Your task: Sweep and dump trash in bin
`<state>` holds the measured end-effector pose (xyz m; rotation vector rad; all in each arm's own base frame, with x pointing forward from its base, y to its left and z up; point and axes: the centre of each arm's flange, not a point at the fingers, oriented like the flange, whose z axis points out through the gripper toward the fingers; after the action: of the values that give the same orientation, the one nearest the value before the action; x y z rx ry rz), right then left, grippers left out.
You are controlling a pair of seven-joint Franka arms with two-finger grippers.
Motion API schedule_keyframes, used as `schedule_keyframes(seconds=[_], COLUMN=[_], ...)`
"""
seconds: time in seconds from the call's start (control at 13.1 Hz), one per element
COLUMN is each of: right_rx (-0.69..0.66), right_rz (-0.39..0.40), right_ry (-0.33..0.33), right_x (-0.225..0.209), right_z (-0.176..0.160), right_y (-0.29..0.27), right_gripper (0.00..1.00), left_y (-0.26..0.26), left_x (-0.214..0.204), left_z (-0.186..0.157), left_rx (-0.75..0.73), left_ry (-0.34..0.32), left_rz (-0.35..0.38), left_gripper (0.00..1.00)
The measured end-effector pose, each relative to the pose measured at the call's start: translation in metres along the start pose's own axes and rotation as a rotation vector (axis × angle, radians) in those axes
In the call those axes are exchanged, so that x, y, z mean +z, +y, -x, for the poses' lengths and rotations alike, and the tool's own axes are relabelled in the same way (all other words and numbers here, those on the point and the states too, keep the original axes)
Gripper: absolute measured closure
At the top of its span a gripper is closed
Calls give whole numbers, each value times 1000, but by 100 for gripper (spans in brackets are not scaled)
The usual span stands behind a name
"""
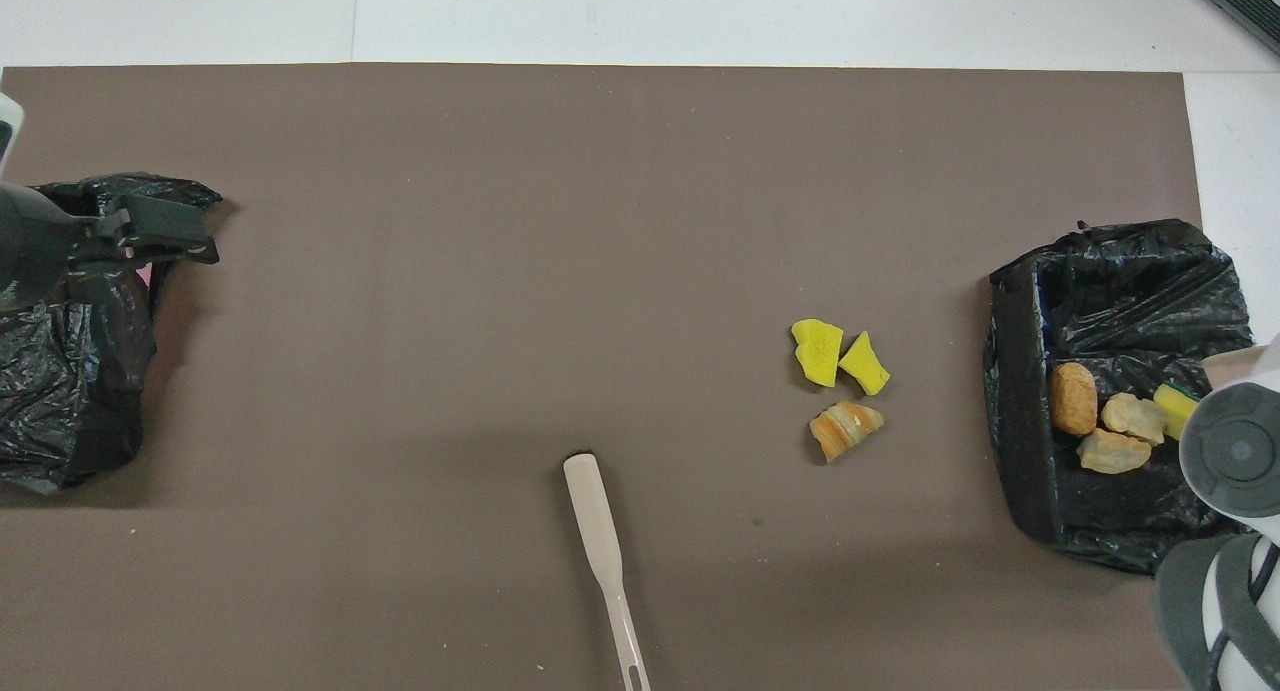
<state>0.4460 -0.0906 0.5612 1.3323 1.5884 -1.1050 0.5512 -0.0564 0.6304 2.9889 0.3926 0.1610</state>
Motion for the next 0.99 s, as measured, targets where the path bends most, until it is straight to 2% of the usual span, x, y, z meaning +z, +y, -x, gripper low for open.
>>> schedule_keyframes(seconds=[0.15, 0.31, 0.46, 0.61, 0.84, 0.99], right_rx=[27, 92, 194, 321, 520, 670], right_rz=[-6, -8, -5, -17, -116, -186], right_ry=[18, 87, 187, 324, 536, 618], right_x=[-31, -76, -124, -158, -187, -216], right_z=[1, -14, -36, -53, -67, -86], right_y=[-9, -16, -23, -26, -16, 2], right_gripper=[67, 67, 67, 67, 67, 67], left_y=[-20, -38, -52, -56, -60, -60], left_x=[-11, -18, -18, -17, -17, -18], left_z=[-4, -5, -4, -3, -3, -3], left_rx=[41, 101, 143, 152, 161, 224], left_ry=[-21, -47, -79, -98, -105, -107], left_rz=[-5, -15, -49, -62, -67, -72], left_gripper=[0, 0, 0, 0, 0, 0])
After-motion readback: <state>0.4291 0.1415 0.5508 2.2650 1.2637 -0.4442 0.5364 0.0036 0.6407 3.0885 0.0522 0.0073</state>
